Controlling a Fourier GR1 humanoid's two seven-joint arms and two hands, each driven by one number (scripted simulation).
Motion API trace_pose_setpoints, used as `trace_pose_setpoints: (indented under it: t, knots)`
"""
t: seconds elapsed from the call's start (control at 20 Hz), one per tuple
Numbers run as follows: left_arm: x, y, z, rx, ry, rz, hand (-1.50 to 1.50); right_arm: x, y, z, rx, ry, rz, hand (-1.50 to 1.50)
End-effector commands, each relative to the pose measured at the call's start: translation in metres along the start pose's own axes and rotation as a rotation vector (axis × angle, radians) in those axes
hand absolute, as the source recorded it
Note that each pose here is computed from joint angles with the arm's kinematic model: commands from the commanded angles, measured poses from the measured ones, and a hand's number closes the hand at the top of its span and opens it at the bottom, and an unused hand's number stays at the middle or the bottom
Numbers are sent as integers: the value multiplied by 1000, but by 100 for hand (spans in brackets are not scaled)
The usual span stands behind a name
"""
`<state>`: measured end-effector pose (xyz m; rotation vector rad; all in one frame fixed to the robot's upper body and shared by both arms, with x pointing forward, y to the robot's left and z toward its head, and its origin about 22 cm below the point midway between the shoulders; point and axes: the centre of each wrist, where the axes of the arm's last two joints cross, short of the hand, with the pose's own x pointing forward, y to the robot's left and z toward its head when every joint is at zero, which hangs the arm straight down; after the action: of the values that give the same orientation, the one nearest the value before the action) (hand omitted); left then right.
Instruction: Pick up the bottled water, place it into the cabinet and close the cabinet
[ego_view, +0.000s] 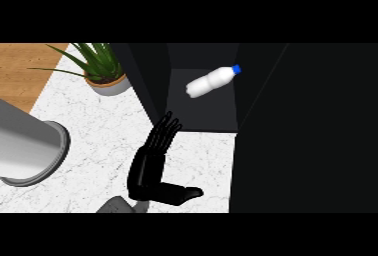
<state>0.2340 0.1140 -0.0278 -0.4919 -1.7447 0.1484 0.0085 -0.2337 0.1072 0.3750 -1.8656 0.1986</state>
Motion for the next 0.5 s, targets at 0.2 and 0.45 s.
trace_pose_setpoints:
  t: [0.2,0.45]
  knots:
    - [34,50,70,-14,-33,-5,-150,33,-4,-23,379,-6,148,150]
    - [53,81,98,-18,-44,-31,-150,43,-2,-36,565,-6,177,150]
